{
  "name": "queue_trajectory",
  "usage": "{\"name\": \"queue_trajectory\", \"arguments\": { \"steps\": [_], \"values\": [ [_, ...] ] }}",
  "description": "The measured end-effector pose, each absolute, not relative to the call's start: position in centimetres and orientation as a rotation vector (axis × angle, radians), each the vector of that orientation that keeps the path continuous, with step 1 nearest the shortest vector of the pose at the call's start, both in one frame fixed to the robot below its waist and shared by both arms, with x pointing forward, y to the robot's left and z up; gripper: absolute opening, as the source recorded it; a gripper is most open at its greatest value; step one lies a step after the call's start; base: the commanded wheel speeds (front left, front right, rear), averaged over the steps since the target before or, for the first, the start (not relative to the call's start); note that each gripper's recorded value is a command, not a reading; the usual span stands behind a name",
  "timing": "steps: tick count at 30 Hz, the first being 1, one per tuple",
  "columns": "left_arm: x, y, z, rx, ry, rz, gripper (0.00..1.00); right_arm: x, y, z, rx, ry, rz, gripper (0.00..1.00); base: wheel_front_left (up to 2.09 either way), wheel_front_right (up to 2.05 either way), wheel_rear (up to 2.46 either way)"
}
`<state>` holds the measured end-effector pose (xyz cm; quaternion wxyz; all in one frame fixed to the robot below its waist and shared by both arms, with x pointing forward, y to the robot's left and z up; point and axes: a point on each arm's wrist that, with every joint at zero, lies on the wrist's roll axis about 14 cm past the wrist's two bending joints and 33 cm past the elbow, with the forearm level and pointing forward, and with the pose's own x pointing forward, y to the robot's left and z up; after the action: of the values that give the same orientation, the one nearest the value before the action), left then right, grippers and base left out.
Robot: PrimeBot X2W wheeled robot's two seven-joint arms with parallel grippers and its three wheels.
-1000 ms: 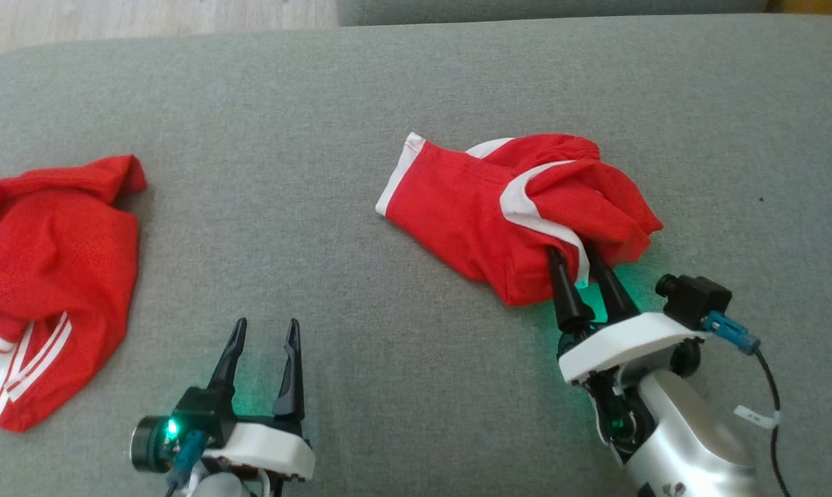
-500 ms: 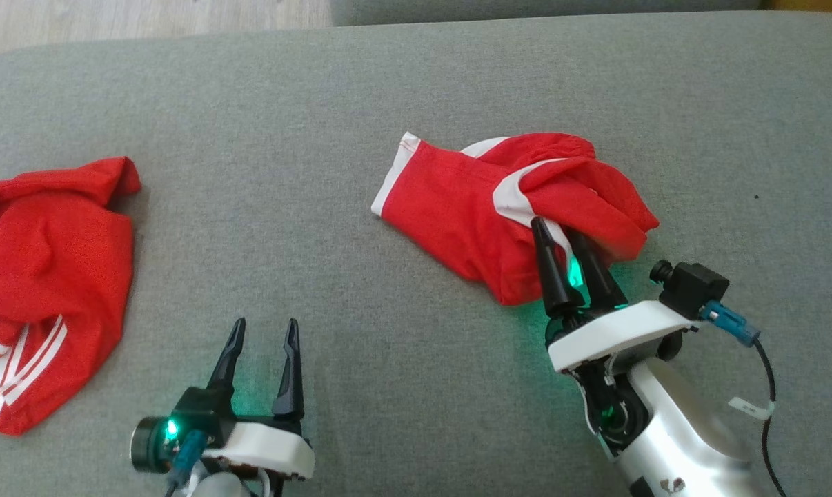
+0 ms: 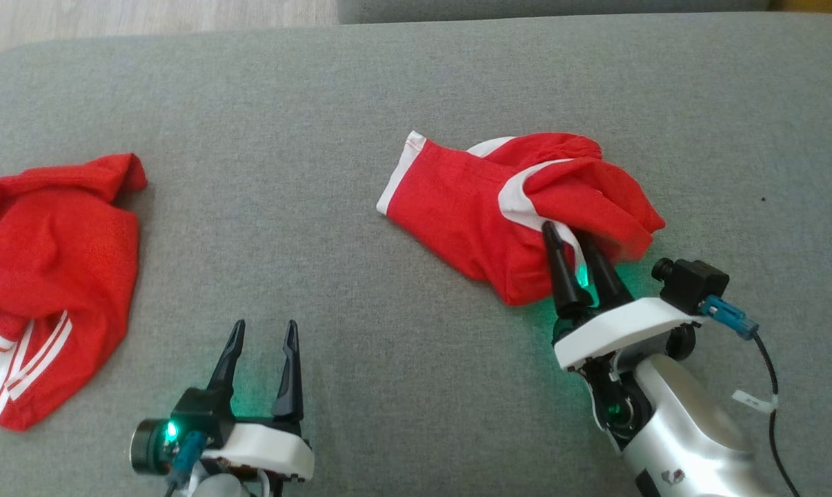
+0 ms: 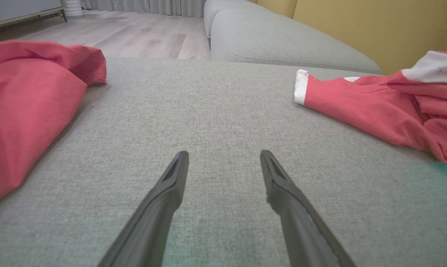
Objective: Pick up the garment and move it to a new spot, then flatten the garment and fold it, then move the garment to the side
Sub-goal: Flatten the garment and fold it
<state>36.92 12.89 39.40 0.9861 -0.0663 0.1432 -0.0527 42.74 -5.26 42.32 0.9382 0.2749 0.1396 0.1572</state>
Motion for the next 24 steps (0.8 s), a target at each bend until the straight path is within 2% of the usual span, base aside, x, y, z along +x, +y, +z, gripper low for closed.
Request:
{"name": "queue_trajectory", "arguments": {
  "steps": [1,2,7,12,16,21,24],
  "values": [
    [36.9,12.9,39.4,-0.133,0.288,-0.106,1.0,42.7,-5.3,42.3,0.561,0.285,0.321,0.42,0.0,0.0,0.0],
    [36.9,12.9,39.4,-0.133,0.287,-0.106,1.0,42.7,-5.3,42.3,0.56,0.286,0.321,0.02,0.0,0.0,0.0],
    [36.9,12.8,39.7,-0.132,0.279,-0.108,1.0,43.0,-5.6,43.2,0.56,0.256,0.317,0.0,0.0,0.0,0.0],
    [36.9,12.7,40.4,-0.131,0.259,-0.114,1.0,43.9,-5.3,47.9,0.589,0.115,0.356,0.0,0.0,0.0,0.0],
    [36.8,12.6,41.1,-0.13,0.237,-0.118,1.0,44.4,-3.2,53.8,0.667,-0.016,0.455,0.0,0.0,0.0,0.0],
    [36.7,12.7,41.8,-0.13,0.217,-0.117,1.0,44.7,-1.0,65.0,0.887,-0.237,0.627,0.0,0.0,0.0,0.0],
    [36.2,12.8,41.6,-0.132,0.224,-0.115,1.0,45.3,-3.0,68.3,1.01,-0.319,0.61,0.0,0.0,0.0,0.0]
  ]
}}
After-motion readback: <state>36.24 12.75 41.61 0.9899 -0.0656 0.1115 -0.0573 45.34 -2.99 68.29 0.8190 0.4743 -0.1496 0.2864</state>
